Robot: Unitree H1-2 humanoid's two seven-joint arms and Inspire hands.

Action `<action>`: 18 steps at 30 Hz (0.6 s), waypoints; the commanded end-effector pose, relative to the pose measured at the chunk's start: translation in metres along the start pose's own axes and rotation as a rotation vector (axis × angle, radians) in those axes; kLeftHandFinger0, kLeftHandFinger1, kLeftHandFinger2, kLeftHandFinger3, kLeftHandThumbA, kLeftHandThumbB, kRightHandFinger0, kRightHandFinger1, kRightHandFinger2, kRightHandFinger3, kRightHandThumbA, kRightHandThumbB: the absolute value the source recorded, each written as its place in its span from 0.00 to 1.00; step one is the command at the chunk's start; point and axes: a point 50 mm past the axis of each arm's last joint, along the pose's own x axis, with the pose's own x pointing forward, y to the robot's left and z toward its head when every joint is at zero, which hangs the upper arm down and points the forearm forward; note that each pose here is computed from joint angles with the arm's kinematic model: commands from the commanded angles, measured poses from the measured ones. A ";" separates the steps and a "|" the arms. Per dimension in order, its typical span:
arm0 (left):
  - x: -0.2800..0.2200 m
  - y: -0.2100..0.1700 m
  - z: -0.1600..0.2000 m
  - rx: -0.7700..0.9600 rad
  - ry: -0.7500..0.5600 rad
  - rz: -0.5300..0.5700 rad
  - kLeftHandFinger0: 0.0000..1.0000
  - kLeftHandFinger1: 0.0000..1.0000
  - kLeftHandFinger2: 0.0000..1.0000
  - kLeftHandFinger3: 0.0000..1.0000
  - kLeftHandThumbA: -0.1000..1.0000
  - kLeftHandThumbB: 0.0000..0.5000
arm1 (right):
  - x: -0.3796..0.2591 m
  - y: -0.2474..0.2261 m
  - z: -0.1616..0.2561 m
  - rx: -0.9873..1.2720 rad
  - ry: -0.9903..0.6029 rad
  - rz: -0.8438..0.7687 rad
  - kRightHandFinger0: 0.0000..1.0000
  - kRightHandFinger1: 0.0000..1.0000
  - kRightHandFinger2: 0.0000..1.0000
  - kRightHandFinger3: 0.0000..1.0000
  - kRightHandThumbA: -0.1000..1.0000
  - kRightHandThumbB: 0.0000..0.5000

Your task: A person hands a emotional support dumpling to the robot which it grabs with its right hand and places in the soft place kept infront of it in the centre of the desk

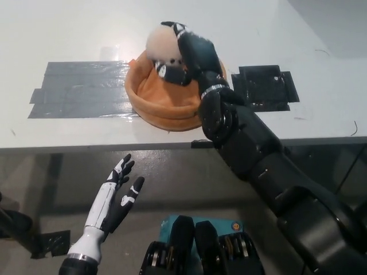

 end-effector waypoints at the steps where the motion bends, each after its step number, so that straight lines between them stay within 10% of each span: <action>1: 0.009 0.008 0.015 0.014 -0.073 0.011 1.00 1.00 1.00 1.00 0.86 0.04 | 0.020 -0.025 0.028 -0.031 -0.046 0.099 1.00 1.00 1.00 1.00 0.79 0.82; 10: 0.007 0.007 0.014 0.014 -0.063 0.013 1.00 1.00 1.00 1.00 0.85 0.03 | 0.017 -0.048 0.039 0.058 -0.151 0.065 1.00 1.00 1.00 1.00 0.99 0.99; 18: 0.007 0.005 0.014 0.013 -0.063 0.017 1.00 1.00 1.00 1.00 0.85 0.06 | -0.001 -0.100 0.071 0.208 -0.325 -0.092 1.00 1.00 1.00 1.00 0.95 0.94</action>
